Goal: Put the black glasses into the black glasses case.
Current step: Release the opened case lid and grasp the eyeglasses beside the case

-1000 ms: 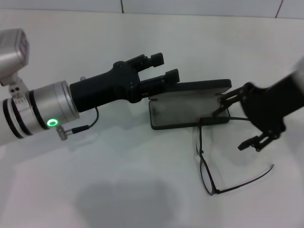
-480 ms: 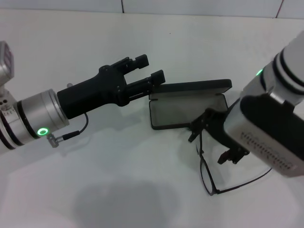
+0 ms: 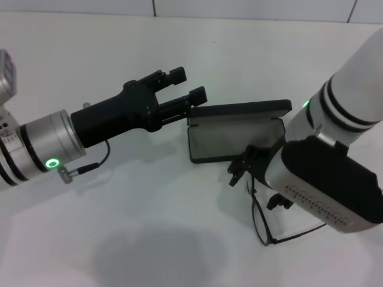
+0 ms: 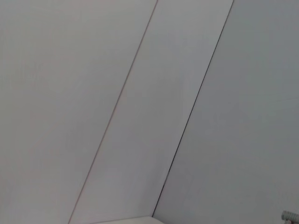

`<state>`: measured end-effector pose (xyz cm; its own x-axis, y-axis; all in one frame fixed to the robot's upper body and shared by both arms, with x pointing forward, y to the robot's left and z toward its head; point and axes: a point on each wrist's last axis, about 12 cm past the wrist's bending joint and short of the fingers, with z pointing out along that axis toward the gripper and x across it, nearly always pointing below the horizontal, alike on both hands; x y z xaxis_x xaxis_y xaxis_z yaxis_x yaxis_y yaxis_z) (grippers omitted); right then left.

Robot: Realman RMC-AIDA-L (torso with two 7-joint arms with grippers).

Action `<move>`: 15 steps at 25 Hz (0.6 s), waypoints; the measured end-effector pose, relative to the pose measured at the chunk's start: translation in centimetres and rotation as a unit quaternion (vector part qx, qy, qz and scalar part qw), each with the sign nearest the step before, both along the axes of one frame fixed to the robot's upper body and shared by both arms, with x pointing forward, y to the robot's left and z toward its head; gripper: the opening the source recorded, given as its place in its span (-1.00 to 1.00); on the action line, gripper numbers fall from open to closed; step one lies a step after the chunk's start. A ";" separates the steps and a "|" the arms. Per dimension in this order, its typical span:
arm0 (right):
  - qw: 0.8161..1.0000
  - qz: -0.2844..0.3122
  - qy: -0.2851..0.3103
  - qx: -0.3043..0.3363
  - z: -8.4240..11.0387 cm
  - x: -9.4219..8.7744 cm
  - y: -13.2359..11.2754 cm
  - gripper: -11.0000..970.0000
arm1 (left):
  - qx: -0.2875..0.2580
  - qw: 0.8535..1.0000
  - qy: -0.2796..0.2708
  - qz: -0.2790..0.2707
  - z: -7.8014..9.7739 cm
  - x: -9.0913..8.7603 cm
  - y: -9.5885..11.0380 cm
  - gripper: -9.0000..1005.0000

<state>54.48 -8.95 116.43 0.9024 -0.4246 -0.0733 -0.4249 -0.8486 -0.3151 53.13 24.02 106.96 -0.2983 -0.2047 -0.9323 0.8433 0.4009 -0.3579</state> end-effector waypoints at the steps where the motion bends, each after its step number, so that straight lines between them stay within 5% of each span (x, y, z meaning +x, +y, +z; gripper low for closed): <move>1: 1.000 0.002 0.001 -0.004 -0.2 0.0 0.1 0.55 | 0.000 1.000 0.000 0.000 0.0 0.0 0.0 0.60; 15: 1.000 0.011 0.003 -0.025 -1.2 -0.2 0.2 0.21 | 0.004 1.000 -0.003 -0.003 0.2 0.2 0.1 0.60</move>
